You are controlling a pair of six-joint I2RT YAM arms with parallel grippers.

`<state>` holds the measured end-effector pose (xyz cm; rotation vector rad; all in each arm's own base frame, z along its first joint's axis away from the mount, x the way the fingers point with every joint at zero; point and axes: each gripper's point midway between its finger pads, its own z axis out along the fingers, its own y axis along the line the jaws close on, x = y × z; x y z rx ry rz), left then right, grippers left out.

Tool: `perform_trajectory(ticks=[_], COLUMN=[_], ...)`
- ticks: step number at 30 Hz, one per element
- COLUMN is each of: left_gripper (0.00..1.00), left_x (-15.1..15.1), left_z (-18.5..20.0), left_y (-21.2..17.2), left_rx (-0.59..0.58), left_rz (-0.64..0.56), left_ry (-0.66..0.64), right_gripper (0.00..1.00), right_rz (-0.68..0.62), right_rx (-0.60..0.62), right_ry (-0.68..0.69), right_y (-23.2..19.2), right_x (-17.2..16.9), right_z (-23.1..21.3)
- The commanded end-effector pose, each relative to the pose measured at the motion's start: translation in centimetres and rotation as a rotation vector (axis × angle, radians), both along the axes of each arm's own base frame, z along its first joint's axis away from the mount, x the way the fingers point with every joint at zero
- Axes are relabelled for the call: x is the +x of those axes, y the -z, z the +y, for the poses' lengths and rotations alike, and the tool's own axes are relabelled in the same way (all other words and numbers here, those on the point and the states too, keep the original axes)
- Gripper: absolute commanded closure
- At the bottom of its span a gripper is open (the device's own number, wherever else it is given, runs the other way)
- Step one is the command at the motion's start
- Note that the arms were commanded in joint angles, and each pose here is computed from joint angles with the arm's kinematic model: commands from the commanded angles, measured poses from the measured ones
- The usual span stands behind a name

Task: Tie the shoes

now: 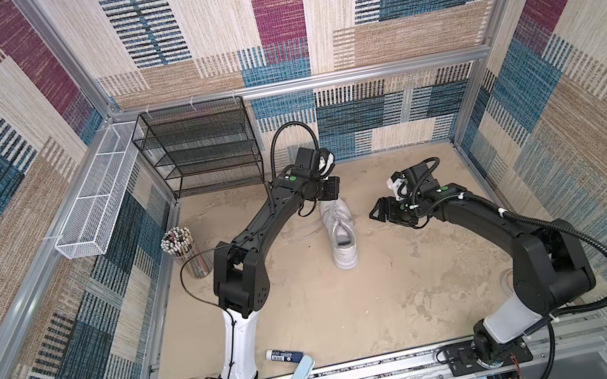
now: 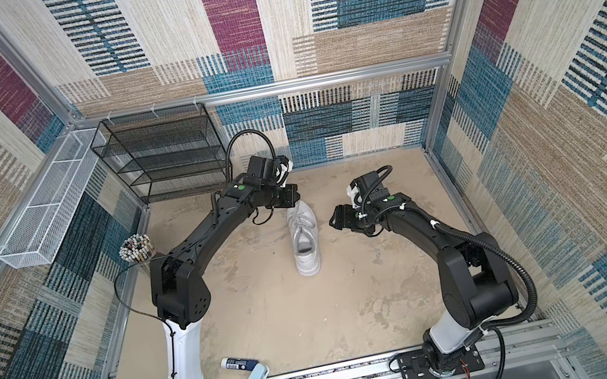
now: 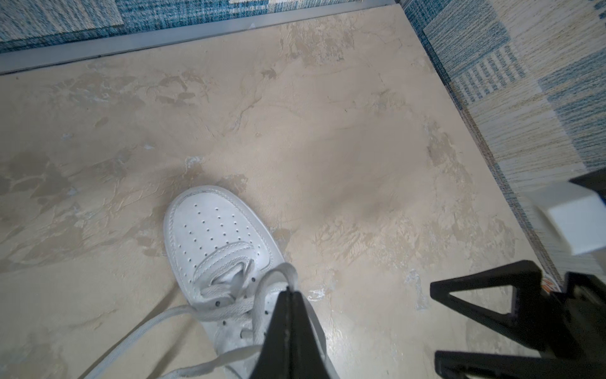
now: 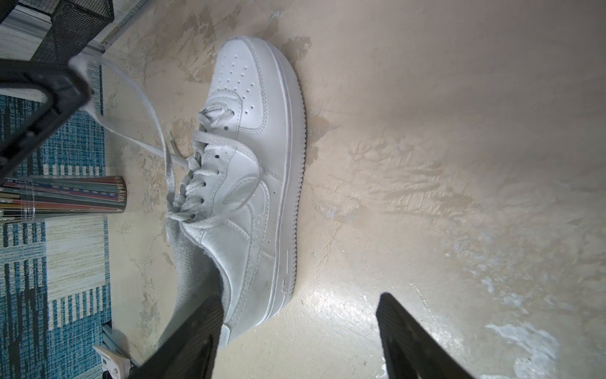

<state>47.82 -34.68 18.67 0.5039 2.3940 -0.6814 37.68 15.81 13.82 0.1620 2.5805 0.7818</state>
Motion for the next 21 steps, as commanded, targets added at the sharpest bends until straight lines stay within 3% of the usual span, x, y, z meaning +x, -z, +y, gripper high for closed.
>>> perform_trajectory(ticks=[1, 13, 21], left_gripper=[1.0, 1.0, 1.0], left_x=[-0.2, 1.0, 0.0], left_z=[-0.7, -3.0, -3.2], left_y=[0.6, 3.6, 6.7], left_rx=[-0.028, -0.044, -0.01], left_rz=[0.054, 0.105, 0.18], left_ry=[0.005, 0.031, 0.054], right_gripper=[0.23, 0.23, 0.23], right_rz=[-0.031, -0.017, -0.007], right_rx=[0.011, 0.026, 0.033], right_ry=[-0.008, -0.008, -0.006], right_y=[-0.6, -0.4, -0.2], right_x=[0.7, 0.6, 0.5], right_z=[0.2, 0.2, 0.3])
